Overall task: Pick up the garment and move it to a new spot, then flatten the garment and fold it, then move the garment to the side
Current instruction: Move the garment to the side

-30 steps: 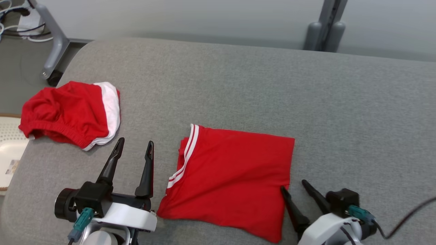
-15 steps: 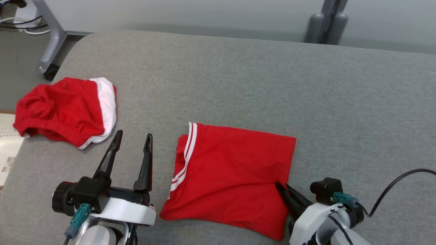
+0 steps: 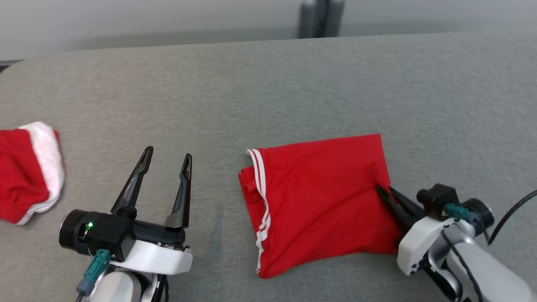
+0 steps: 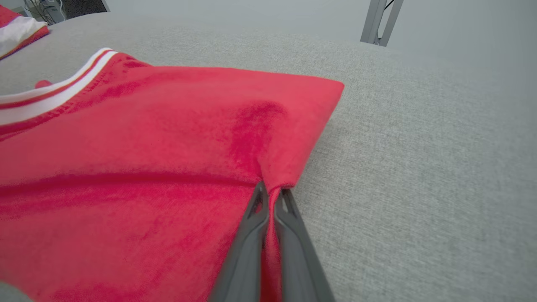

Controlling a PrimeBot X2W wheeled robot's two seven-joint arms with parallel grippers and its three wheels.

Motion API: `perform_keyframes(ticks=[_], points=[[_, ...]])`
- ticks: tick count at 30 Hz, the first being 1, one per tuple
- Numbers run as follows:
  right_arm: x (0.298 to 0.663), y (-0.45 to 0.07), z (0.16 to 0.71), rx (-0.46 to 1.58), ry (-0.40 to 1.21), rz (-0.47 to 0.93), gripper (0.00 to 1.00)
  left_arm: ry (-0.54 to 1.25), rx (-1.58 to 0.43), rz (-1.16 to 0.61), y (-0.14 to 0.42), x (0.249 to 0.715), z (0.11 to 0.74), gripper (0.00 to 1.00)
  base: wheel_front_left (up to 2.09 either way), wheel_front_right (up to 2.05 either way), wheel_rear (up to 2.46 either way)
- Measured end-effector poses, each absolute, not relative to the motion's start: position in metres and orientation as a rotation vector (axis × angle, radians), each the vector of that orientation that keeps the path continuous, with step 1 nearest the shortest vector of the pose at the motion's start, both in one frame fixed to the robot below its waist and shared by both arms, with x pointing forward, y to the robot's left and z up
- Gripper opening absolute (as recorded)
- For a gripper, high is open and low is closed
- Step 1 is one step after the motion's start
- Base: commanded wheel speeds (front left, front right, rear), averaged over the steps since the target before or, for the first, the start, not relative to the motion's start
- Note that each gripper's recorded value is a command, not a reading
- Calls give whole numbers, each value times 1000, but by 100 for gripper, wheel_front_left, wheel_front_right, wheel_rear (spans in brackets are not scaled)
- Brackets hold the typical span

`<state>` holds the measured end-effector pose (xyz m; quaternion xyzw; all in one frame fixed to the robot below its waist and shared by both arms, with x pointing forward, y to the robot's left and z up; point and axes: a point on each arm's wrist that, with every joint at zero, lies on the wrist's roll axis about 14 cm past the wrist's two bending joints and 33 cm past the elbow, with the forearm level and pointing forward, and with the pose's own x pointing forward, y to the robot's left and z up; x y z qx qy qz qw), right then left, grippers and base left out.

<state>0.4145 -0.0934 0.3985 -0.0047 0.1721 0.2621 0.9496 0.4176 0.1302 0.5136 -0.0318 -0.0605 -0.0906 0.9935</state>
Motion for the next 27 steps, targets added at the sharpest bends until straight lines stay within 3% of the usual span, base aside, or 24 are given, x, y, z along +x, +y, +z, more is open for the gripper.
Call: perform_keyframes(ticks=[10,17,27], points=[[432,-170,402,-148,353,424,0,-127,-60,-389,70,447,504,100,0,0,0],[458,-270,396,-307,418,264,0,-119,-52,-564,23,474,488,100,0,0,0],[480,-386,405,-380,460,-33,0,-74,-61,-660,-3,495,455,100,0,0,0]])
